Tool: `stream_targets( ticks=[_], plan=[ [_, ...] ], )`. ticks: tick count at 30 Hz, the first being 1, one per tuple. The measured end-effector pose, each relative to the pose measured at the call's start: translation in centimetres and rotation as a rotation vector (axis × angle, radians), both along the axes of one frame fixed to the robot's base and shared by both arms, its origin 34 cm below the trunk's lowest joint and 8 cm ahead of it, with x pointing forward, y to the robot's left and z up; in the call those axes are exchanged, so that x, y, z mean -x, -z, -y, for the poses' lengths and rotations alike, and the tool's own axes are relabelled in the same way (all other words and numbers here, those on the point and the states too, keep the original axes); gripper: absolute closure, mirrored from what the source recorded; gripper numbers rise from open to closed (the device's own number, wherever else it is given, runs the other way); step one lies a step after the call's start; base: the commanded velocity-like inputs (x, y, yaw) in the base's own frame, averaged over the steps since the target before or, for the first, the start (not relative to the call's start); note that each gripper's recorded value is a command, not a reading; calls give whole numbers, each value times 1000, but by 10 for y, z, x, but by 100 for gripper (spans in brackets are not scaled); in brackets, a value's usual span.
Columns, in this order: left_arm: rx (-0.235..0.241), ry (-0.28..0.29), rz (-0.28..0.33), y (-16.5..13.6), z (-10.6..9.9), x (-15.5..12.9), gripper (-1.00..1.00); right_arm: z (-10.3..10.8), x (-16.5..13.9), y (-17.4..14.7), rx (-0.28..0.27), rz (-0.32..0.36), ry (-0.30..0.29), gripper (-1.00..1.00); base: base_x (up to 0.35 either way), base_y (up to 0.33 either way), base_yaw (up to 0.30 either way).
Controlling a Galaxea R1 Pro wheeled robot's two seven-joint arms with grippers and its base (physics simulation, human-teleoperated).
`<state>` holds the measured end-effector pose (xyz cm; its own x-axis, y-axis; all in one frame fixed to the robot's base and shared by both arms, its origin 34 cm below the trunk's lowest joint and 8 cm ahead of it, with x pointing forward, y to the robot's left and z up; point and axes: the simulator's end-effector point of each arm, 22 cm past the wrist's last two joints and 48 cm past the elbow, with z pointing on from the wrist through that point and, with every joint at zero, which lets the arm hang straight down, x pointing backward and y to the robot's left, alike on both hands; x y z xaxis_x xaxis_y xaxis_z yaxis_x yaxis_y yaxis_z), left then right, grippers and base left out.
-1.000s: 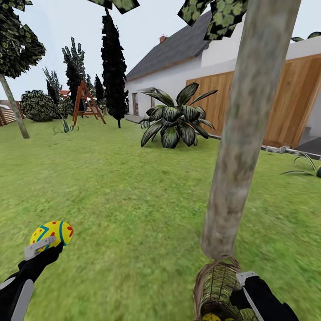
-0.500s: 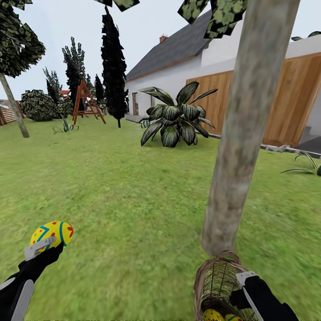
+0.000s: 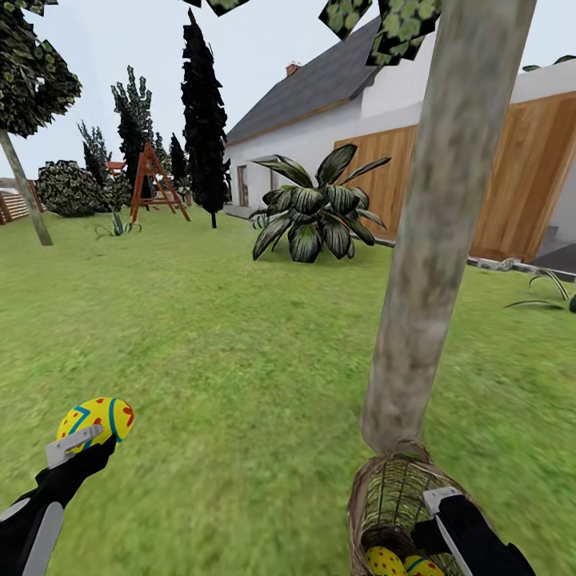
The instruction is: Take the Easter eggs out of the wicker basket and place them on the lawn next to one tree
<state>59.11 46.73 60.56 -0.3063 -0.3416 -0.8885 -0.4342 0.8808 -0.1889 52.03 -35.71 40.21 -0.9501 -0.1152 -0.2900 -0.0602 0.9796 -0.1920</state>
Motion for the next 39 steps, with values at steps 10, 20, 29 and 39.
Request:
stream_targets(
  ticks=[10,20,29,39],
  plan=[
    [2,1,1,22,1,5,100,2,5,21,3,1,1,-100,0,0,0],
    [2,1,1,44,1,11,100,-2,10,44,-2,1,-4,-100,0,0,0],
    [1,2,1,64,1,16,100,-2,15,64,-2,2,-4,-100,0,0,0],
    [7,3,-1,73,4,18,100,-3,17,71,-2,2,-5,-100,0,0,0]
  ],
)
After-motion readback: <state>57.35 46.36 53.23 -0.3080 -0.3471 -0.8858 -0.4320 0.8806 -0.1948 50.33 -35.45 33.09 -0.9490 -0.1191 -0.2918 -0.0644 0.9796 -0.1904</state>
